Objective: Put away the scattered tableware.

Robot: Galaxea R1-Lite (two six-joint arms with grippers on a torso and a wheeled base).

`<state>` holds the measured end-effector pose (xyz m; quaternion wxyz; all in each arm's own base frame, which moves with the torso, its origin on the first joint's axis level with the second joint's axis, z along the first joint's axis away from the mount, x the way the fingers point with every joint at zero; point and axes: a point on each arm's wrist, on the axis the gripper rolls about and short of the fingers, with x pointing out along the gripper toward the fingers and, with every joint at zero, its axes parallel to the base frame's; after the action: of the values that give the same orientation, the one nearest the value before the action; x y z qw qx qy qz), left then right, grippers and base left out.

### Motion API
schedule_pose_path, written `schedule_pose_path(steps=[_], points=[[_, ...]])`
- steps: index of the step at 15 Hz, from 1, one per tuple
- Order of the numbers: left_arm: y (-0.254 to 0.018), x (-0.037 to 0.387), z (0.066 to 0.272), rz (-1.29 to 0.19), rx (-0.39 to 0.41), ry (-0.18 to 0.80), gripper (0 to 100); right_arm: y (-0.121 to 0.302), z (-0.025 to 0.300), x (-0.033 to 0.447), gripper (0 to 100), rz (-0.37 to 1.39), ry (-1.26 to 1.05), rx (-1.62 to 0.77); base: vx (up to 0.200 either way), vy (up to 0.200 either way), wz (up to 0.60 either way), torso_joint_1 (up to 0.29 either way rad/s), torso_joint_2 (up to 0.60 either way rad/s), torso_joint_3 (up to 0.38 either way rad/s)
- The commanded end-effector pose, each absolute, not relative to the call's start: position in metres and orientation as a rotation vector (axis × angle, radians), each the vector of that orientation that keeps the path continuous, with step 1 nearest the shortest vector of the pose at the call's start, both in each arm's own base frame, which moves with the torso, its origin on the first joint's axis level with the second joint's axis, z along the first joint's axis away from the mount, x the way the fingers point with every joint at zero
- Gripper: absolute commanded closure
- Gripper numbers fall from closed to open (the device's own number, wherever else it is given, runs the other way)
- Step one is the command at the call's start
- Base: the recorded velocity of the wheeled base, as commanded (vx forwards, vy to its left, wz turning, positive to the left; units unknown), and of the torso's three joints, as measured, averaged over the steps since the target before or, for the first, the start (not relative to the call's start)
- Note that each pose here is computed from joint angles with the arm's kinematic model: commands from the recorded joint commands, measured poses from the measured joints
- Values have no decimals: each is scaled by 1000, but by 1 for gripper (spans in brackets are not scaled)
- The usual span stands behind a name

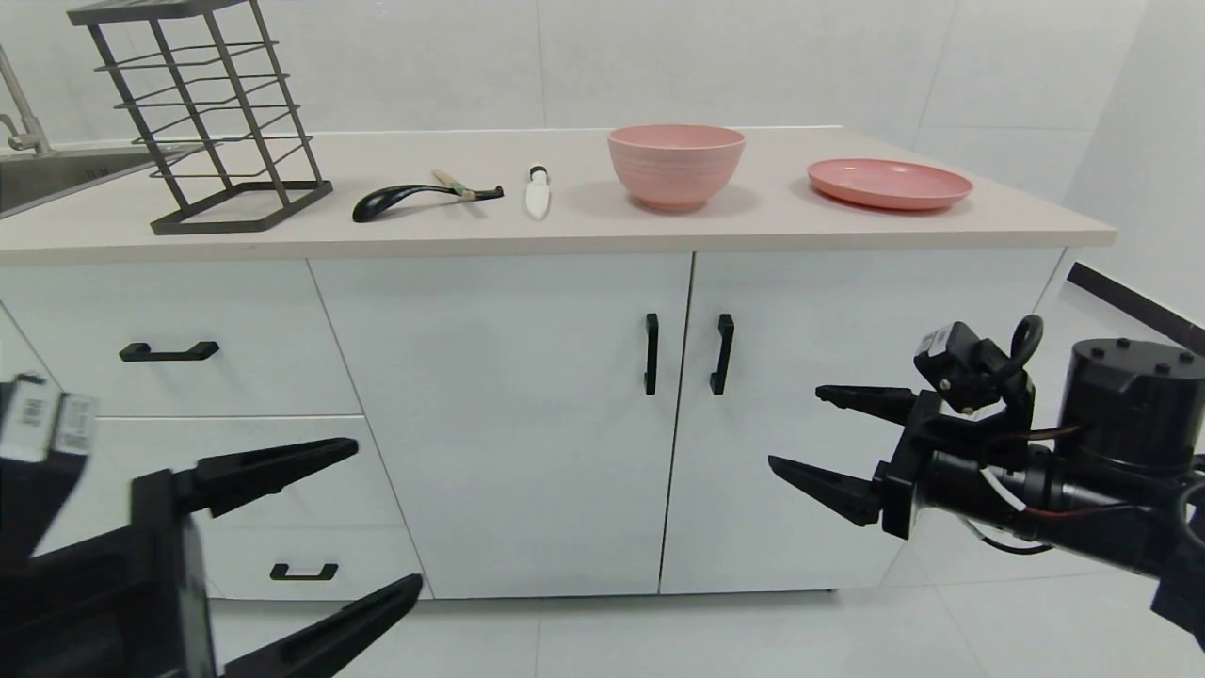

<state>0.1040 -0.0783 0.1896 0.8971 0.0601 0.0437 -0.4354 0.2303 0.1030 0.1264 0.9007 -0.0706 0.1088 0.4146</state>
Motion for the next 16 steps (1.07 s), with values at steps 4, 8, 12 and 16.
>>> schedule_pose_path(steps=[4, 8, 12, 16], points=[[-137, 162, 144, -1185, 291, 116, 0, 118, 106, 260, 0, 908, 254, -143, 0, 0, 0, 0, 0, 0], [-161, 195, 149, -1199, 280, 22, 0, 131, 91, 290, 0, 910, 229, -142, 0, 0, 0, 0, 0, 0], [-184, 217, 164, -1205, 255, -67, 0, 138, 86, 311, 0, 908, 211, -144, 0, 0, 0, 0, 0, 0], [-197, 234, 158, -1199, 247, -84, 0, 143, 82, 322, 0, 905, 190, -145, 0, 0, 0, 0, 0, 0]])
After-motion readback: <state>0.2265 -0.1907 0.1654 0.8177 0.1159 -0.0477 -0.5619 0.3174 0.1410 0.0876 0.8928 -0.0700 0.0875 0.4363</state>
